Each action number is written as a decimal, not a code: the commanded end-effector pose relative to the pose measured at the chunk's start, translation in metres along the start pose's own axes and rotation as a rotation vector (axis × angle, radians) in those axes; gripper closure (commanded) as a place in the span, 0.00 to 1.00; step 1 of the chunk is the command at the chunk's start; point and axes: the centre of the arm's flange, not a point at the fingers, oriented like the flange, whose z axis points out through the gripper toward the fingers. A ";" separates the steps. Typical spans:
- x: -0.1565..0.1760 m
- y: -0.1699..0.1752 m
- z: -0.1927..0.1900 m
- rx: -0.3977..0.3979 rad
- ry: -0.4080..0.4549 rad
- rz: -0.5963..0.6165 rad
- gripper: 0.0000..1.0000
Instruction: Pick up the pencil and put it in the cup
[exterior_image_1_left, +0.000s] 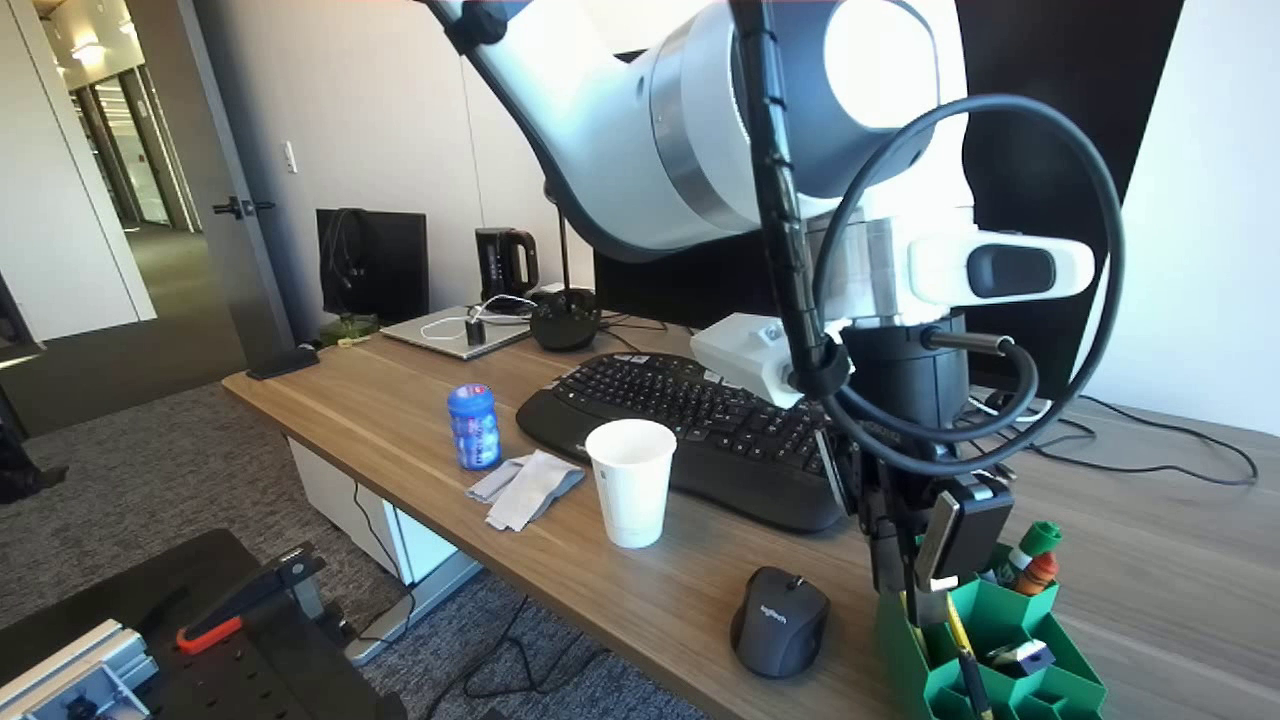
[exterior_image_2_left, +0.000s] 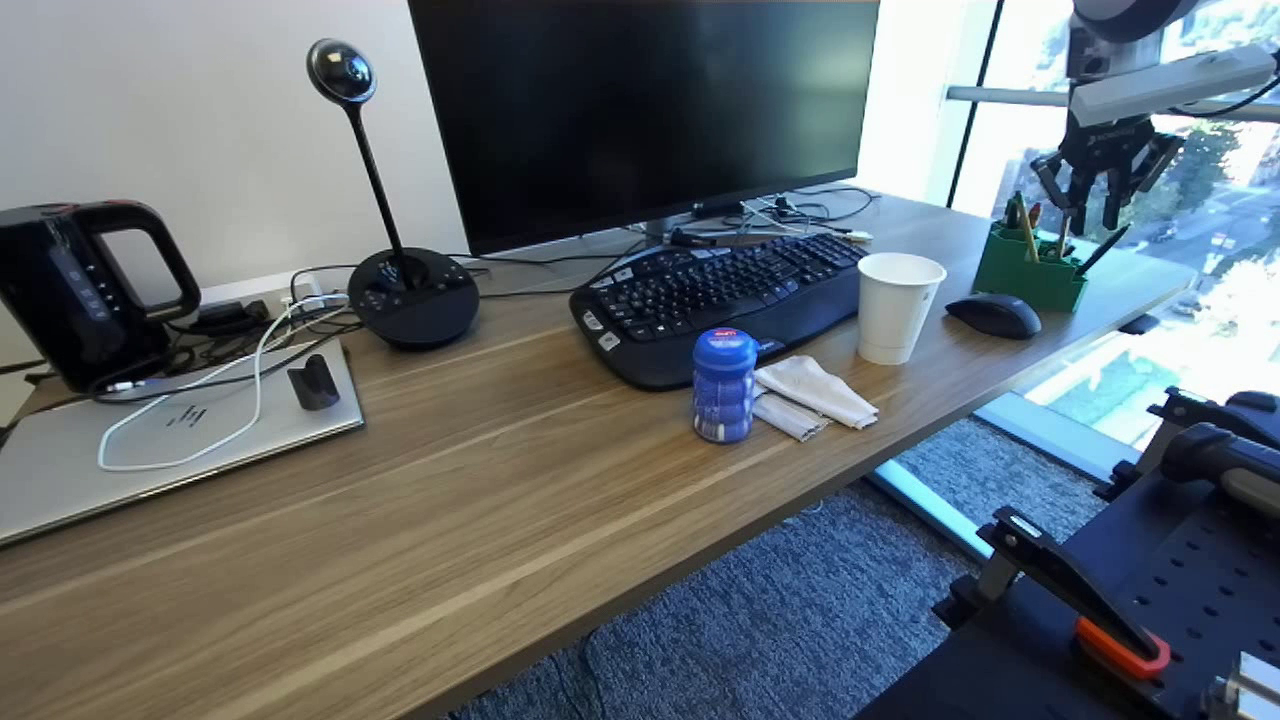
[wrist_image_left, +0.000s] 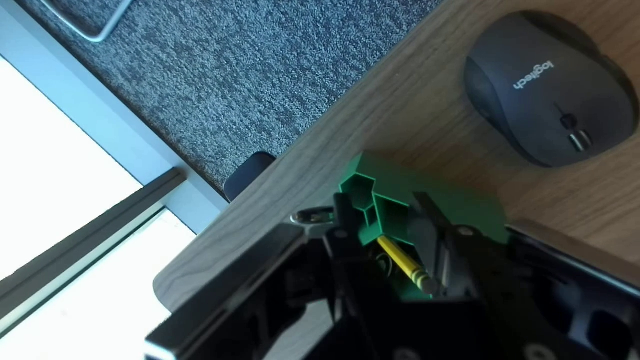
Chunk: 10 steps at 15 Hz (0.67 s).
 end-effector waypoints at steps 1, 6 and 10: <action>0.001 -0.002 -0.008 0.008 0.024 0.016 0.35; 0.006 -0.006 -0.016 0.023 0.024 0.019 0.01; 0.012 -0.010 -0.022 0.031 0.038 0.024 0.00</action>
